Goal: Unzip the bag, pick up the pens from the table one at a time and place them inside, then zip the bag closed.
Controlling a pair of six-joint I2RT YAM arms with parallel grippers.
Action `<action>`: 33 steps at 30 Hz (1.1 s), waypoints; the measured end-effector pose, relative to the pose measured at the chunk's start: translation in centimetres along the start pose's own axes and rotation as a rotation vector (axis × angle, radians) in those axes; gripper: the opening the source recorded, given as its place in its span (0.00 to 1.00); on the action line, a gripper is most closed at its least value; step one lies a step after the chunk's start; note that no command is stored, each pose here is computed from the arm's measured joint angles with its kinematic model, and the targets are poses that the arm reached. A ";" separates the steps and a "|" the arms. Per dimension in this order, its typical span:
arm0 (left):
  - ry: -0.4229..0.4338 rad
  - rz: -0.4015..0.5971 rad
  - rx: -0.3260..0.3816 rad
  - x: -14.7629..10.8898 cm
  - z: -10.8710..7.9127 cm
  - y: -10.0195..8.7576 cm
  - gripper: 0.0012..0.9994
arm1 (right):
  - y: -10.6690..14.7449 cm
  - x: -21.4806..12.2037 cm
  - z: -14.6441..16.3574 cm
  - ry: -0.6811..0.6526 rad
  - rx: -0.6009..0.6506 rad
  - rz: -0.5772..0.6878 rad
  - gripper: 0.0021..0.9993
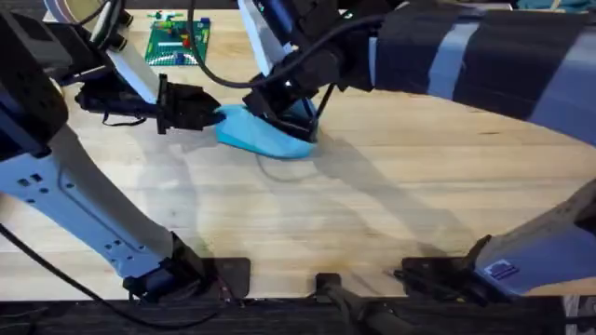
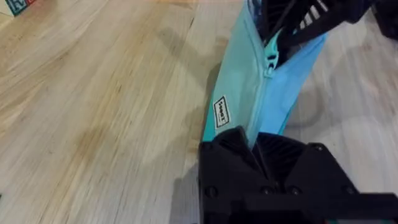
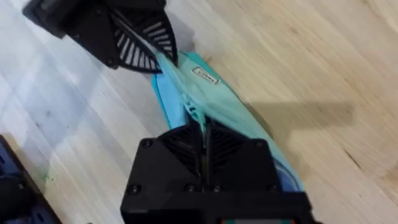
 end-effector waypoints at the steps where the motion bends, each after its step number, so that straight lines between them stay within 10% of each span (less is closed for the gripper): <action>1: 0.001 0.002 0.000 0.0 0.0 0.0 0.04 | 0.2 0.0 -0.1 0.003 -0.004 0.011 0.03; 33: 0.018 0.015 -0.003 0.1 -0.1 0.1 0.04 | 4.6 -5.3 -9.5 0.312 0.196 0.318 0.03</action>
Point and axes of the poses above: each hand's point on the last joint's axis, 136 mm out from that joint toward the fingers, its own x axis out along the fingers, its own z axis along the line the jaws close on, y = z × x, the point moved 9 cm from there along -x, back along the fingers, and after that the axes turned 9 degrees about x, right-handed, at the moved point
